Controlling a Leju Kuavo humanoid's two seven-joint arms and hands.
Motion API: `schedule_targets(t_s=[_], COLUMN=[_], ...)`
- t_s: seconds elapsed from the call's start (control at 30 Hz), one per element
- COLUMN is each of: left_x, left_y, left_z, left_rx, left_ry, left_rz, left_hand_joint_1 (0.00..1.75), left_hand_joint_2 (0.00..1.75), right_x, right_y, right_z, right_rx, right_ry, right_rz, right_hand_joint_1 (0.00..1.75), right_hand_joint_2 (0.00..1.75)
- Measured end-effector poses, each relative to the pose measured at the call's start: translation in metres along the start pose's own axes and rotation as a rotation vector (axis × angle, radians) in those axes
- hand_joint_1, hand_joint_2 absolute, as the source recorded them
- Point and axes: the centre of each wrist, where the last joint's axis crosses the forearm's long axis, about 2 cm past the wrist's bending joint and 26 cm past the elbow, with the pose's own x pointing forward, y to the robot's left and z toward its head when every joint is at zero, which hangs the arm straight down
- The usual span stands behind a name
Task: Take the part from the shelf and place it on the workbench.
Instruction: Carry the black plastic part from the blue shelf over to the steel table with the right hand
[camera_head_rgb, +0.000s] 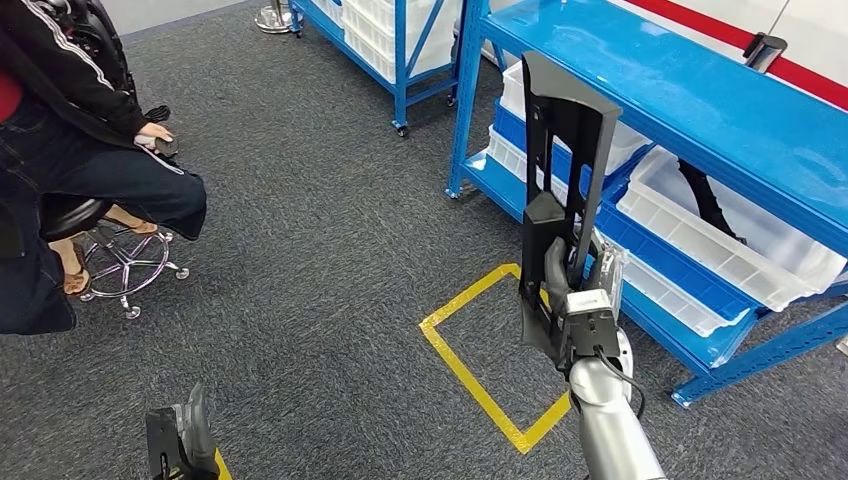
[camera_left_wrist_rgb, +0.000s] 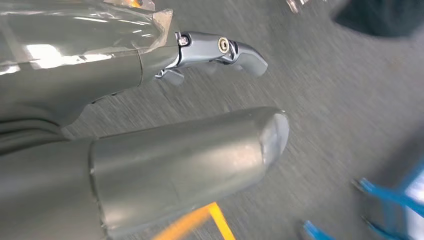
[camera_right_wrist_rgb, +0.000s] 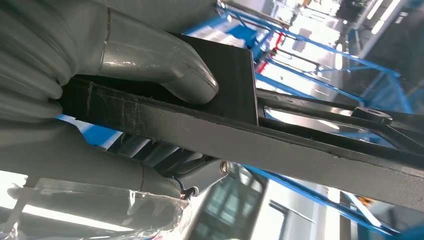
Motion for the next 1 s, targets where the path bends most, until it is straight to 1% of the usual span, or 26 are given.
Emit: schedule_targets(t_s=[0.1, 0.2, 0.27, 0.33, 0.37, 0.47, 0.53, 0.6, 0.77, 0.9, 1.0], left_x=[-0.026, -0.053, -0.069, -0.077, -0.079, -0.085, -0.091, -0.094, -0.095, -0.096, -0.095], left_y=[0.022, 0.046, 0.059, 0.066, 0.069, 0.073, 0.075, 0.075, 0.072, 0.069, 0.068], left_z=[0.025, 0.057, 0.079, 0.092, 0.096, 0.107, 0.118, 0.123, 0.126, 0.126, 0.125], left_rx=[0.145, 0.273, 0.328, 0.371, 0.406, 0.542, 0.595, 0.613, 0.605, 0.549, 0.509], left_ry=[0.166, 0.357, 0.443, 0.509, 0.561, 0.762, 0.837, 0.862, 0.885, 0.839, 0.8], left_rz=[-0.077, -0.044, -0.027, -0.032, -0.035, -0.023, -0.012, -0.004, -0.013, -0.106, -0.178], left_hand_joint_1=[0.0, 0.0, 0.0, 0.0, 0.0, 0.0, 0.0, 0.0, 0.0, 0.0, 0.0], left_hand_joint_2=[0.0, 0.0, 0.0, 0.0, 0.0, 0.0, 0.0, 0.0, 0.0, 0.0, 0.0], right_x=[-0.006, -0.009, -0.01, -0.01, -0.01, -0.011, -0.011, -0.011, -0.008, -0.002, 0.0], right_y=[-0.007, -0.012, -0.015, -0.016, -0.017, -0.017, -0.017, -0.017, -0.018, -0.016, -0.014], right_z=[0.016, 0.029, 0.035, 0.037, 0.038, 0.043, 0.048, 0.05, 0.05, 0.05, 0.053], right_rx=[0.009, 0.012, 0.012, 0.01, 0.009, 0.011, 0.017, 0.021, 0.021, 0.035, 0.053], right_ry=[0.029, 0.049, 0.061, 0.064, 0.064, 0.075, 0.082, 0.085, 0.063, 0.038, 0.047], right_rz=[0.011, 0.026, 0.034, 0.037, 0.038, 0.038, 0.039, 0.039, 0.045, 0.067, 0.079], right_hand_joint_1=[1.75, 1.75, 1.75, 1.75, 1.75, 1.75, 1.75, 1.75, 1.75, 1.75, 1.75], right_hand_joint_2=[1.75, 1.75, 1.75, 1.75, 1.75, 1.75, 1.75, 1.75, 1.75, 1.75, 1.75])
